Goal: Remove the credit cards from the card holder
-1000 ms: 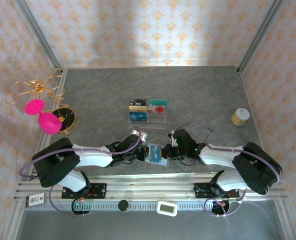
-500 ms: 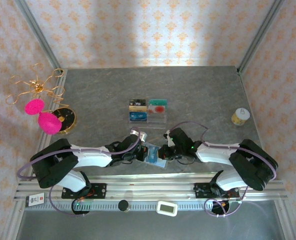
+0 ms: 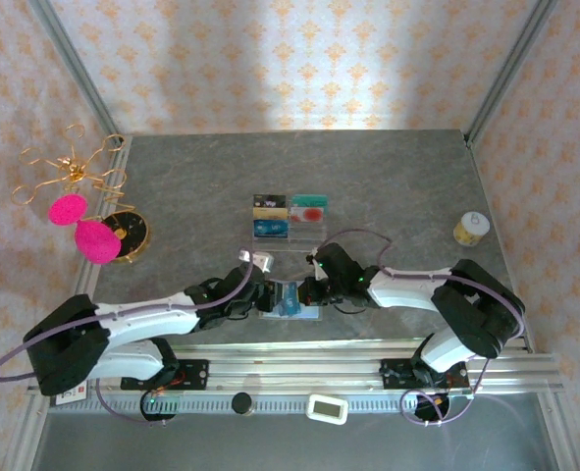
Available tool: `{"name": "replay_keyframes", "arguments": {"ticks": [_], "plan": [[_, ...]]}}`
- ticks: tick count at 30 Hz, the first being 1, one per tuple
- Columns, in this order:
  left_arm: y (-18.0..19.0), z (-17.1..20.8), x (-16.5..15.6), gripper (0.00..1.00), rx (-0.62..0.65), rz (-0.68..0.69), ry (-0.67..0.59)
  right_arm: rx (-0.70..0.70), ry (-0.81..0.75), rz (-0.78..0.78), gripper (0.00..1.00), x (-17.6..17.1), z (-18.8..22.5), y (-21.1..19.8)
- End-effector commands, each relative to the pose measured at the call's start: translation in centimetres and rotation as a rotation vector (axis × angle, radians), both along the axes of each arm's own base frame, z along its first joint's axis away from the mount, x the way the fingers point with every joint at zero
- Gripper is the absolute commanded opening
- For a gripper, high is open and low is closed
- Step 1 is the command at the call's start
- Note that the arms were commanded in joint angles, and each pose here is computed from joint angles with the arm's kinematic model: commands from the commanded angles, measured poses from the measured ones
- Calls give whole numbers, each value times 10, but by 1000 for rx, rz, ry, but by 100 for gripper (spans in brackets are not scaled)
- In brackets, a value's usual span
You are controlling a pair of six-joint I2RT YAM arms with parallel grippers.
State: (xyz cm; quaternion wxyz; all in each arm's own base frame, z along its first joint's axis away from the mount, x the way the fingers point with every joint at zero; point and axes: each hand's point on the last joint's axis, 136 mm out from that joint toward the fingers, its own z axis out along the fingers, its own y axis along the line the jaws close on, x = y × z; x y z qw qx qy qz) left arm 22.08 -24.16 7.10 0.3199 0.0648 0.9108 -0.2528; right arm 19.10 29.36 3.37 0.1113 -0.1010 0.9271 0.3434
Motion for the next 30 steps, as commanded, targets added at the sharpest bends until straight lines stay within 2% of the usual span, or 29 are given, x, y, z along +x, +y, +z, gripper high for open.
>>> {"name": "replay_keyframes", "arguments": {"ticks": [1,4,7,11,12,14,17,20,24,27,30], "plan": [[7,0,1,30,19,13,-15,-14,-40,22,0,6,2,5],[-14,-3,-4,33,-52,-58,14,-9,-39,44,0,5,2,9],[-23,-13,-4,29,-56,-79,40,-6,-42,62,0,4,4,14],[-10,-39,-5,5,53,-42,95,-22,-46,43,1,7,2,12],[-5,-45,-6,0,77,-33,108,-36,-47,25,6,9,1,10],[4,-55,-9,0,105,-17,132,-69,-47,-15,14,12,-4,2],[11,-66,-16,0,105,-12,164,-103,-47,-83,21,16,-10,-12],[13,-71,-22,0,93,-19,177,-145,-48,-151,22,20,-19,-26],[8,-65,-23,0,46,-46,147,-215,-75,-220,17,29,-23,-40],[6,-60,-22,0,28,-67,127,-203,-127,-242,18,37,-9,-41],[3,-57,-21,0,12,-79,112,-114,-174,-186,24,38,16,-27]]}}
